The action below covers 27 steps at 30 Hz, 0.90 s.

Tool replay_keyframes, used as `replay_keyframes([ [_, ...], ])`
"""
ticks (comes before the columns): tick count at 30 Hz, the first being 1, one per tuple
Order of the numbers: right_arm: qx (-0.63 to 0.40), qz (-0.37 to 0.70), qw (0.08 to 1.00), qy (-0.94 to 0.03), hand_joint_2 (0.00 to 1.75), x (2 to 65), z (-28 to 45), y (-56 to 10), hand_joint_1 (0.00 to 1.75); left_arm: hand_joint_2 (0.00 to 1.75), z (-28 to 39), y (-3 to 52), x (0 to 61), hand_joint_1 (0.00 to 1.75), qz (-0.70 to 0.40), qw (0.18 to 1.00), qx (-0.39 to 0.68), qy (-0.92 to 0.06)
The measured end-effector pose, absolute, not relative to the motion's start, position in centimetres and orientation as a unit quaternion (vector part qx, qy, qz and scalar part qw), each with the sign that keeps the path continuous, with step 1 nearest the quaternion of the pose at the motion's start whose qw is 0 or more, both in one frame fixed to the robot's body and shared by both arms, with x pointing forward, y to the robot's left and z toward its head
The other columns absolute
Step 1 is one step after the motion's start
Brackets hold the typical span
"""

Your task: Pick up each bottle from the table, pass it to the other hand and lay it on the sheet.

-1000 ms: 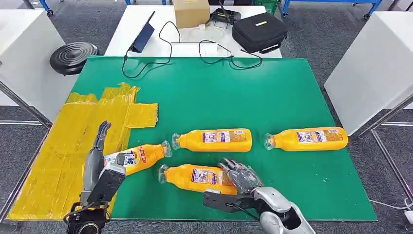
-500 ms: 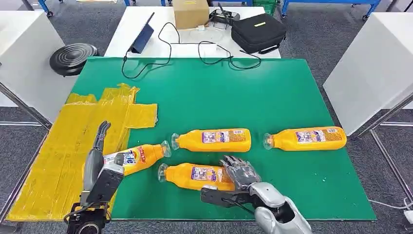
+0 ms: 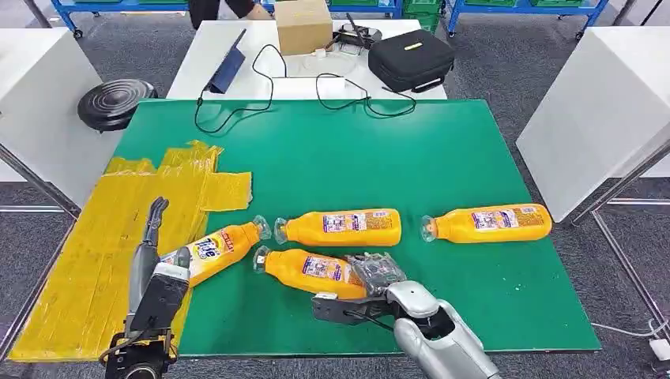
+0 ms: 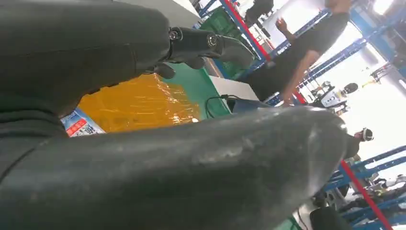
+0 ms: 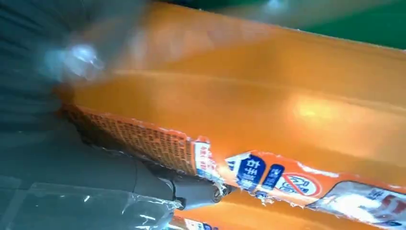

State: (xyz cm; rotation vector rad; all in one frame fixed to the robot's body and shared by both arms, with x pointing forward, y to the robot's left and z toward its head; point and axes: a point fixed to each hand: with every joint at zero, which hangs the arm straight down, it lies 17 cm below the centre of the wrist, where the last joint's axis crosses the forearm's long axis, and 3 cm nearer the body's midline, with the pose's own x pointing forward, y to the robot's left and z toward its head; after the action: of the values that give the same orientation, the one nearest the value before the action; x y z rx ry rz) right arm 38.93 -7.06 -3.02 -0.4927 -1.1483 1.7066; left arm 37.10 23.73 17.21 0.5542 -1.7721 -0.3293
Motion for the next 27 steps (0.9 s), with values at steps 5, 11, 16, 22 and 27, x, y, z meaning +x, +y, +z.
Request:
replay_keyframes([
  [5, -0.202, 0.719, 0.477, -0.463, 1.75, 39.2, -3.8, -6.7, 1.75, 0.00, 17.2, 23.7, 37.1, 0.00, -0.137, 0.589, 0.234, -0.762],
  [11, -0.175, 0.710, 0.487, -0.478, 1.75, 39.3, -3.8, -5.9, 1.75, 0.00, 17.7, 23.6, 37.1, 0.00, -0.116, 0.592, 0.213, -0.769],
  [16, -0.147, 0.696, 0.505, -0.489, 1.75, 39.0, -3.7, -5.6, 1.75, 0.00, 17.6, 23.6, 37.2, 0.00, -0.096, 0.603, 0.188, -0.769],
  [22, -0.033, 0.567, 0.589, -0.575, 1.75, 37.9, 1.0, -5.9, 1.75, 0.00, 15.9, 22.0, 36.9, 0.00, 0.014, 0.665, -0.030, -0.746],
  [27, 0.023, 0.457, 0.592, -0.663, 1.75, 37.7, 8.7, -7.4, 1.75, 1.75, 16.4, 21.6, 36.4, 0.00, 0.070, 0.663, -0.130, -0.734],
])
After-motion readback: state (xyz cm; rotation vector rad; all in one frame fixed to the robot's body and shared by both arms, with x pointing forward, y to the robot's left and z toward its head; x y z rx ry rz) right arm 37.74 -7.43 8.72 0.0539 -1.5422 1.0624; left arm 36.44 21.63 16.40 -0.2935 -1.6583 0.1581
